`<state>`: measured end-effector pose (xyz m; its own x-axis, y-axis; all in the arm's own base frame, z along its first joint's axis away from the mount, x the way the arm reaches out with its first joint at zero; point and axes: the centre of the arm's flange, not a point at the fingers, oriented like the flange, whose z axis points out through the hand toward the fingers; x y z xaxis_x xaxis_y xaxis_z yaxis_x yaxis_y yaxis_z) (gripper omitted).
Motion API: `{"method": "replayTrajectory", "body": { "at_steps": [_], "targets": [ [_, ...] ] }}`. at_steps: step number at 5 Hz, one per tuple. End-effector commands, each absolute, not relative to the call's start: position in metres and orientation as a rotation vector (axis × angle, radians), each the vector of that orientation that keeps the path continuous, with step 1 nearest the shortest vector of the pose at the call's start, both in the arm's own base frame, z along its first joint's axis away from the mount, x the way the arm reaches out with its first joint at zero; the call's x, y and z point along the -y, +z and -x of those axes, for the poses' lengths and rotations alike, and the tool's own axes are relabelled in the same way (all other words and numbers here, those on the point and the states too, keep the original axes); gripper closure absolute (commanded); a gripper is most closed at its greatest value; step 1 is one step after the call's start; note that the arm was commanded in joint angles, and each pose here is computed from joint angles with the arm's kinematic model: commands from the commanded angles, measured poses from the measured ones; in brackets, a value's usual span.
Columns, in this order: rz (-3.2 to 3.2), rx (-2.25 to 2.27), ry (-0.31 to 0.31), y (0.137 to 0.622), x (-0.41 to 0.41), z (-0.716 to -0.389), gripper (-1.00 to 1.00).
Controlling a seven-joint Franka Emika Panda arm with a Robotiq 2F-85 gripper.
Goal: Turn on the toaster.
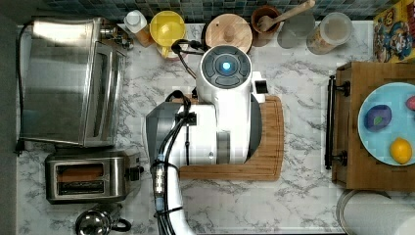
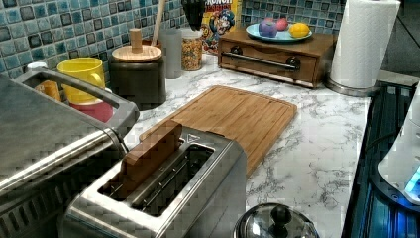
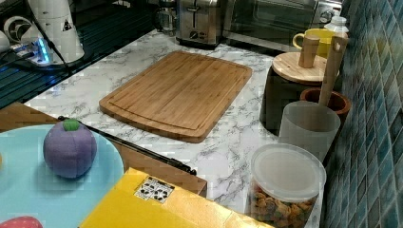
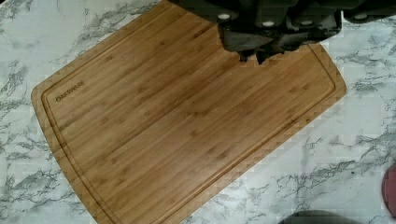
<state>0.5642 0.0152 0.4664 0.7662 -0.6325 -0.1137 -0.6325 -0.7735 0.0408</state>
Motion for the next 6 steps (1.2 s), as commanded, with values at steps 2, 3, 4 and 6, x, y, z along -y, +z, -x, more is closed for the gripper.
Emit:
{"method": "replayTrajectory", "body": {
  "at_steps": [2,3,4,6],
  "targets": [
    [-3.063,0.9,-0.218,0.448,-0.048,-0.55,1.0],
    [-3.145,0.738,-0.251,0.432,-0.079,-0.532,1.0],
    [-3.225,0.637,-0.2,0.428,-0.102,-0.512,1.0],
    [-3.29,0.385,-0.137,0.436,-0.152,-0.479,1.0]
  ]
}}
